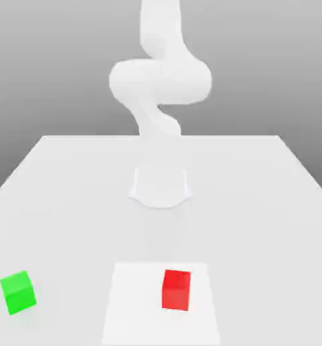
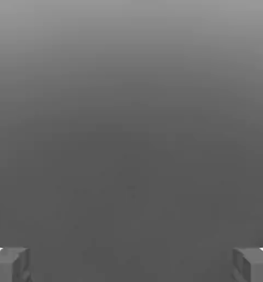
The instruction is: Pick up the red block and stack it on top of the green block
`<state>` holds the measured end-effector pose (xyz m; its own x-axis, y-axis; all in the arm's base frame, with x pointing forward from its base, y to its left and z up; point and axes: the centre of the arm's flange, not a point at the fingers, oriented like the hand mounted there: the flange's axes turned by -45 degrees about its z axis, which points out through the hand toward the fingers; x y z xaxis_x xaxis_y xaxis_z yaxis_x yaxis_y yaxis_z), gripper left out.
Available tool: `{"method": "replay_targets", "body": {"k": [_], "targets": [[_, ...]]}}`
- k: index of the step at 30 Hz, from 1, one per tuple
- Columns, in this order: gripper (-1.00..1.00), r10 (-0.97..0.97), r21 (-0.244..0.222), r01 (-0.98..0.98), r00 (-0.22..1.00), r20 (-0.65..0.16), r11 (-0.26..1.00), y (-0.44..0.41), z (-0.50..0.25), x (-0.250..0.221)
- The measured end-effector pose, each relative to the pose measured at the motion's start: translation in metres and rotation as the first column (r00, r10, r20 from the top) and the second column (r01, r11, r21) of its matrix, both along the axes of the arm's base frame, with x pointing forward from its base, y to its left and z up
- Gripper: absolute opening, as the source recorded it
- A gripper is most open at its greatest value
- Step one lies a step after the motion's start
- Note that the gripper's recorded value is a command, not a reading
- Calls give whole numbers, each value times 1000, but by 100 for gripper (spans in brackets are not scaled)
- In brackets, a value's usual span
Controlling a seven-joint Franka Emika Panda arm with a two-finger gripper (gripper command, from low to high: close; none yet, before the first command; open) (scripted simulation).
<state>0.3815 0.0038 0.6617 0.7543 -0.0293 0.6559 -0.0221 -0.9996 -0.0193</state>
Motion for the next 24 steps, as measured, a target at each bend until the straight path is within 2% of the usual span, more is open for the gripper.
{"method": "replay_targets", "body": {"k": [5,10,15,20,24], "targets": [[0,-23,16,26,984,-176,1000,8,-112,52],[0,-45,22,55,939,-341,998,14,-224,73],[0,-66,18,86,867,-494,996,20,-335,65],[0,-86,4,114,770,-632,993,26,-435,31],[0,-91,1,121,750,-655,993,27,-484,25]]}}
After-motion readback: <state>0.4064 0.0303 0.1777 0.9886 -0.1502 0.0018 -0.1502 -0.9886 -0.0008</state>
